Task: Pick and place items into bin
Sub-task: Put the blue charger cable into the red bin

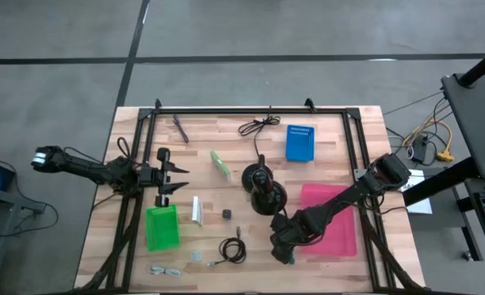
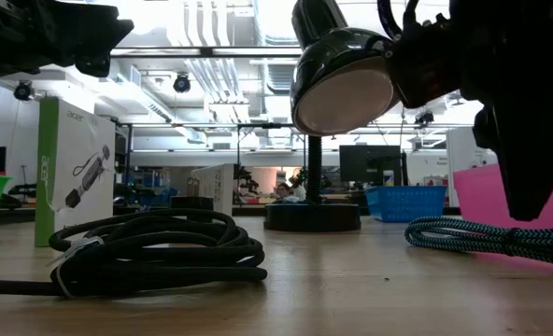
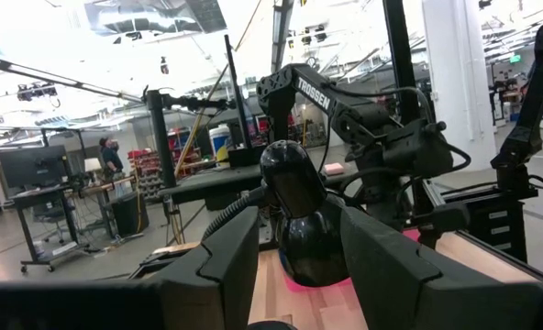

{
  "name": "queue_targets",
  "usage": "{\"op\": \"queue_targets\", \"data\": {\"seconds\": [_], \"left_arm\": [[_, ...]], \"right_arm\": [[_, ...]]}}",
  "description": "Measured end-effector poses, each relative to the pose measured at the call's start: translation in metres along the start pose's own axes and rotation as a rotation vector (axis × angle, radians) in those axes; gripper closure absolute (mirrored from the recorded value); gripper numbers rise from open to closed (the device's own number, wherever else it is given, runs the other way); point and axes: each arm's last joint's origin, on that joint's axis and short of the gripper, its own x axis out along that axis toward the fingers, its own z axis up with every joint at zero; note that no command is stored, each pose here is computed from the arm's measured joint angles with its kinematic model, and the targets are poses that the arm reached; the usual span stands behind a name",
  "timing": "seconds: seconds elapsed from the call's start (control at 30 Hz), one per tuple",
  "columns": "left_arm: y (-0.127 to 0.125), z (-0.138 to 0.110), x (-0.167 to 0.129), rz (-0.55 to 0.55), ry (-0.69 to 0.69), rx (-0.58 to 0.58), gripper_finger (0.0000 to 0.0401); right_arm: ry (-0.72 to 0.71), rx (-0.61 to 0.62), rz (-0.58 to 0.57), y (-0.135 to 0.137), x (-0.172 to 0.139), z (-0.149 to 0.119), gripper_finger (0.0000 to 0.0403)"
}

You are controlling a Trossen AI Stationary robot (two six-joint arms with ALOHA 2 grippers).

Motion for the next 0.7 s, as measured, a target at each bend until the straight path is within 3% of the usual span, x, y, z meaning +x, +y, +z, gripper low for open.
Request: {"op": "queue_targets", "data": {"seconds": [0.7], "left_arm": [[0.0,0.0,0.0,0.0,0.0,0.0,0.026]], "right_arm": [[0.038,-0.023,0.091,0.0035,0.0054,-0.0016,0.0186]]}}
